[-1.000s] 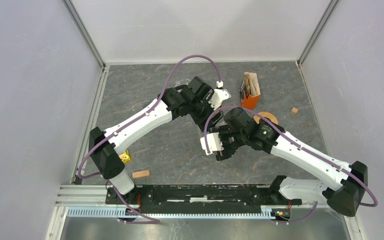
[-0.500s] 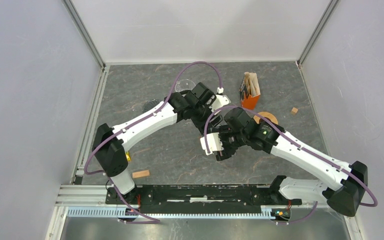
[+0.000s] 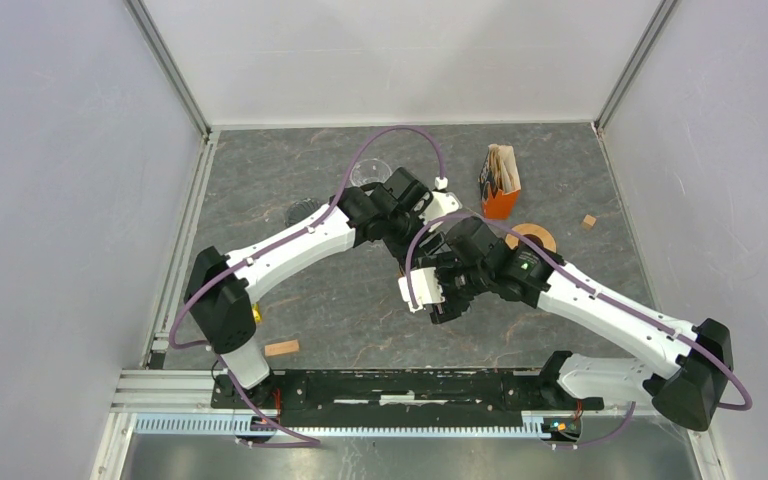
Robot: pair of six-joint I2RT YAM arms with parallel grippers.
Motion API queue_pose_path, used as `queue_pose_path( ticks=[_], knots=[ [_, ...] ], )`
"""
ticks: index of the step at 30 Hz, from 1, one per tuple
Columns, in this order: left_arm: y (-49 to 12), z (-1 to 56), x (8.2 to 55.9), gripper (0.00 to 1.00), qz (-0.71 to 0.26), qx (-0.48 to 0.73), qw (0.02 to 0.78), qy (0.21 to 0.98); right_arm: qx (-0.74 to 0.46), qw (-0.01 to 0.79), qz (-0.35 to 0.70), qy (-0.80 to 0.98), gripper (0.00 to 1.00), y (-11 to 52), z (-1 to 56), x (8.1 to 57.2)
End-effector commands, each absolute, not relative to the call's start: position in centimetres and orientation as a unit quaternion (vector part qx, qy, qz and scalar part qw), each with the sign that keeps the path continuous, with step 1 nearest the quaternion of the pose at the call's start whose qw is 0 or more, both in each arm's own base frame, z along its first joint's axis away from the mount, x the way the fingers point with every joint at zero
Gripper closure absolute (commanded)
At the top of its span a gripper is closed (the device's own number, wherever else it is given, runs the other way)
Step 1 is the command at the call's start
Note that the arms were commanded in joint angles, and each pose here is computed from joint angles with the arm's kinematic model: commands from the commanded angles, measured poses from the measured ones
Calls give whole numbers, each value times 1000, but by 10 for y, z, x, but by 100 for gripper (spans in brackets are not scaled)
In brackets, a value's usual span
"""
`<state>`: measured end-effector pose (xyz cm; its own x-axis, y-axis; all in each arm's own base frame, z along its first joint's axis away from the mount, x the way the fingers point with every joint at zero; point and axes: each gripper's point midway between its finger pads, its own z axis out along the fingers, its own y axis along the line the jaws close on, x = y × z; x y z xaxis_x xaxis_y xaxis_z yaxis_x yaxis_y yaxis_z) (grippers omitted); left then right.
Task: Place the coffee filter in the dripper
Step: Place the coffee filter in the coffee dripper.
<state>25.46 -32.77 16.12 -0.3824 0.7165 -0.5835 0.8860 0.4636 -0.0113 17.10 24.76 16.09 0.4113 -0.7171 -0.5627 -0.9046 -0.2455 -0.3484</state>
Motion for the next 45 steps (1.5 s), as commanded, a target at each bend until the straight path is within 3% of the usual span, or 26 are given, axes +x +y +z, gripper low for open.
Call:
queue_pose_path(
  ticks=[1,36,40,45],
  knots=[
    [-327,163,261,26,-154,510,277,800,-776,316,150,525,25,248,155,169],
    [-331,224,246,15,-198,543,316,753,-769,359,156,505,23,256,200,171],
    [-329,230,244,12,-201,545,321,748,-768,362,158,504,23,256,203,171],
    [-326,241,244,1,-198,542,336,744,-767,366,165,502,22,257,206,170]
  ],
)
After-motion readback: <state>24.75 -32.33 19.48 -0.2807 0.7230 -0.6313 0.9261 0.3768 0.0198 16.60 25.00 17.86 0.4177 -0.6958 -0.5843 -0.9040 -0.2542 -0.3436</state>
